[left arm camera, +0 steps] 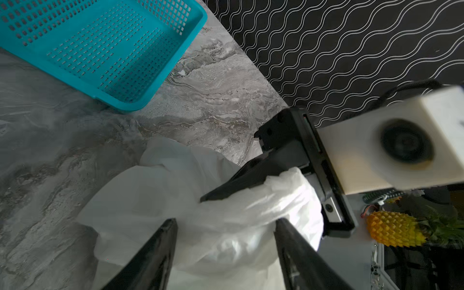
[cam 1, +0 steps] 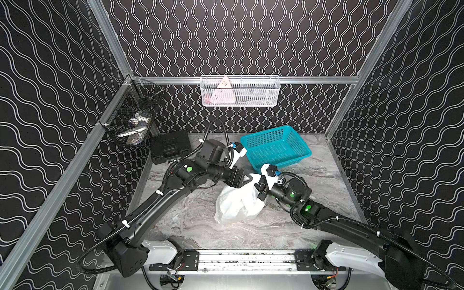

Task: Place the pineapple into a plastic bag & tie a knot
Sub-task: Cross the plastic bag at the center of the board, then tie the plastic bag at the center of the board.

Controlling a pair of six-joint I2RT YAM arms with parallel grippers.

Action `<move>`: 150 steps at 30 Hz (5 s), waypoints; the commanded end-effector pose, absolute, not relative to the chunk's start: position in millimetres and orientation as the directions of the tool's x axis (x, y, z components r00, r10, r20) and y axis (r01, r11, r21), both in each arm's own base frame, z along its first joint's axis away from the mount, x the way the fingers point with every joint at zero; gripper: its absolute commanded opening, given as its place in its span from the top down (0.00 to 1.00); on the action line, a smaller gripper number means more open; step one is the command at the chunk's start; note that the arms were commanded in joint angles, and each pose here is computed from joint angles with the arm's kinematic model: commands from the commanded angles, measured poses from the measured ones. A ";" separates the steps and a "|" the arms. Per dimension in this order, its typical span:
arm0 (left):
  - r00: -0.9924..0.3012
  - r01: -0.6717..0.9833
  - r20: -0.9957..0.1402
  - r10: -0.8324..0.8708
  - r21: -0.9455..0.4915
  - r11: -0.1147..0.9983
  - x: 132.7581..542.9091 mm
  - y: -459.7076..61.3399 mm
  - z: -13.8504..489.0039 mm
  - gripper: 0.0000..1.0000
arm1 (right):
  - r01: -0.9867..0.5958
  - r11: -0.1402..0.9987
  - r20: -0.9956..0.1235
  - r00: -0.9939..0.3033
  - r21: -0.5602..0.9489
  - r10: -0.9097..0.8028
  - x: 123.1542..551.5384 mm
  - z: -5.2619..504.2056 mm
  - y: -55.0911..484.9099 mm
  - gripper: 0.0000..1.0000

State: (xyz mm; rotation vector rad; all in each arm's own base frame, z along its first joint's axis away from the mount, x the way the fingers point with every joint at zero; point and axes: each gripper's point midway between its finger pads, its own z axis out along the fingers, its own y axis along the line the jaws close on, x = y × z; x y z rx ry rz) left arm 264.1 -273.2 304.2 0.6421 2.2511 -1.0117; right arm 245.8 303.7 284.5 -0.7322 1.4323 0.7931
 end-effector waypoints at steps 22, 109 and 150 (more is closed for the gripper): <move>-0.441 0.891 -0.845 0.303 -0.370 0.263 241.7 -276.1 310.0 1.00 | -0.836 0.547 -0.999 -0.049 0.045 0.007 243.4 291.0 304.3 1.00; -0.654 0.696 -0.751 -0.096 -0.646 0.313 252.9 -271.5 305.9 0.91 | -0.885 0.425 -0.980 -0.153 0.192 0.126 224.7 289.1 314.9 1.00; -0.594 0.695 -0.804 -0.034 -0.534 0.481 258.4 -252.2 300.3 1.00 | -0.816 0.543 -0.980 -0.179 0.198 0.089 219.4 273.5 278.4 0.60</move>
